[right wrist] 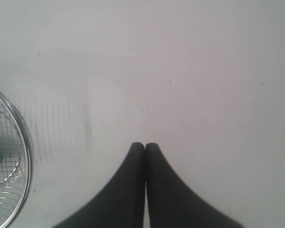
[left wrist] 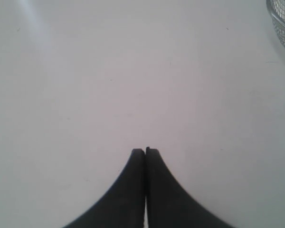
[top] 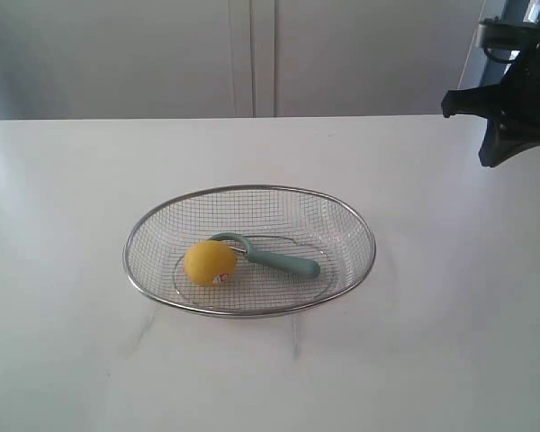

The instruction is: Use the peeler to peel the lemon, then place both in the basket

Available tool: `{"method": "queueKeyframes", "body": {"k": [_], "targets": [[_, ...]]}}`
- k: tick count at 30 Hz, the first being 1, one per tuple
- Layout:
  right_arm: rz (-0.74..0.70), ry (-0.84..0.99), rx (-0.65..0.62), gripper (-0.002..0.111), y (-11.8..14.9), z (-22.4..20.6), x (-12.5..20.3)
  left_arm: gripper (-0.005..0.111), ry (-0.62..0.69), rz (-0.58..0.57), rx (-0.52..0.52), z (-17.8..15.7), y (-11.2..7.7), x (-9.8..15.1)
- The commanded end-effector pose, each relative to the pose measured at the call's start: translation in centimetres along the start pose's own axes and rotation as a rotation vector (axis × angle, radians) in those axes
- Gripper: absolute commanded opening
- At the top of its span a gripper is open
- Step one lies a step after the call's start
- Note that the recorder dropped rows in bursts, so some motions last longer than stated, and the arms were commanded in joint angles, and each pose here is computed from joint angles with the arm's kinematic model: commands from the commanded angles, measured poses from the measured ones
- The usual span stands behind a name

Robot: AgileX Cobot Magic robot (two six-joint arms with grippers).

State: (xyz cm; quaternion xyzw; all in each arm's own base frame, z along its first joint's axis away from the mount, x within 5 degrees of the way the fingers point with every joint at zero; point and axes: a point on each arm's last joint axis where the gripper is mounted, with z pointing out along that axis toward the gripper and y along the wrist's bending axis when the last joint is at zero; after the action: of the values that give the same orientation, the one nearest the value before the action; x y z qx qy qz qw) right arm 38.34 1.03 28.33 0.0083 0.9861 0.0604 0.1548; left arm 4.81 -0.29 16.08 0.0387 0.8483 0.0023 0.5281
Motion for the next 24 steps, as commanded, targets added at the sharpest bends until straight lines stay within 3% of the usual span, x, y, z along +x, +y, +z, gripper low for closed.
{"method": "queueKeyframes", "body": {"k": [1,24], "targets": [[0.011,-0.007,0.005,0.0,-0.4,-0.1,0.0,0.0,0.008,-0.006,0.005,0.1,-0.1,0.3],[0.006,-0.053,0.004,0.0,-0.2,-1.9,0.2,0.0,0.008,-0.006,0.005,0.1,-0.1,0.3]]}}
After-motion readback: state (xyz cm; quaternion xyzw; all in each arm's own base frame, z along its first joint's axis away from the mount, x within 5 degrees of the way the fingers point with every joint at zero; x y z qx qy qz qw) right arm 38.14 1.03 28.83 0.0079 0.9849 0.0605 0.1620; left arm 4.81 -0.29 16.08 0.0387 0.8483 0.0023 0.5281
